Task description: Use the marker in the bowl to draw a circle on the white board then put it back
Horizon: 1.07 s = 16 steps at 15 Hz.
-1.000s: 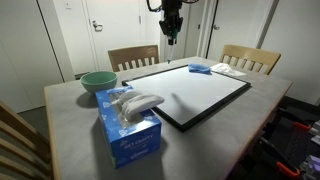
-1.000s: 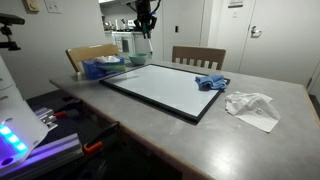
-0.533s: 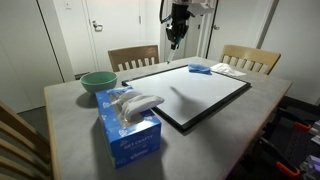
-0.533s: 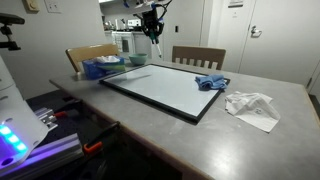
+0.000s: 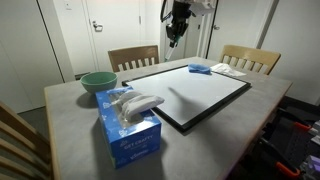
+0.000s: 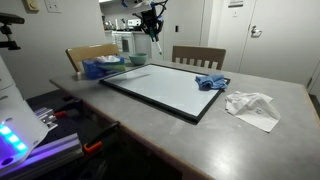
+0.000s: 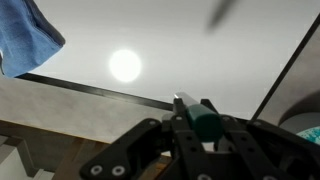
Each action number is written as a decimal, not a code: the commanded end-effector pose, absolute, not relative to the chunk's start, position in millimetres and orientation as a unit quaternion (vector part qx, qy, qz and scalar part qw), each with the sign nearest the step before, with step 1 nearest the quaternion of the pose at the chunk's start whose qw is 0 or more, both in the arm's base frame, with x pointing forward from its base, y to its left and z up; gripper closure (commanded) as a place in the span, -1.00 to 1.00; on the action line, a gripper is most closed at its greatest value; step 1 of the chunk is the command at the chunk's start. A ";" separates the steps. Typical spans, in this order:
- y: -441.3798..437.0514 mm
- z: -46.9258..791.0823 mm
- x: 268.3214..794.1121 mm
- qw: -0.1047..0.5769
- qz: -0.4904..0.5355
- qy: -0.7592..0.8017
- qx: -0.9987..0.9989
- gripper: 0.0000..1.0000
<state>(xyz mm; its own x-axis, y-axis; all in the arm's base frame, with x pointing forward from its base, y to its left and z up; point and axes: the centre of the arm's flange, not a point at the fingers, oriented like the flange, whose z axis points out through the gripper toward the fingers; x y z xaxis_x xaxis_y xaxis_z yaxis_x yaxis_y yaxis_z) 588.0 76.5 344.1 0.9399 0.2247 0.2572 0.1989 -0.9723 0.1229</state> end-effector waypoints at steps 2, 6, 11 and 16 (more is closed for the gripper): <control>76.5 344.1 588.0 0.048 0.136 0.108 0.984 0.58; 76.5 344.0 588.0 0.048 0.136 0.108 0.984 0.58; 82.3 342.6 586.0 0.053 0.130 0.082 0.987 0.89; 51.0 341.0 573.7 0.051 0.074 0.023 0.996 0.89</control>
<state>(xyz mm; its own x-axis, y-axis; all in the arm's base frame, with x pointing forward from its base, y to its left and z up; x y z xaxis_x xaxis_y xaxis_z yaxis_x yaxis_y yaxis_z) 583.7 70.9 338.8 0.9695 0.1199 0.2139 0.0991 -0.9894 0.1058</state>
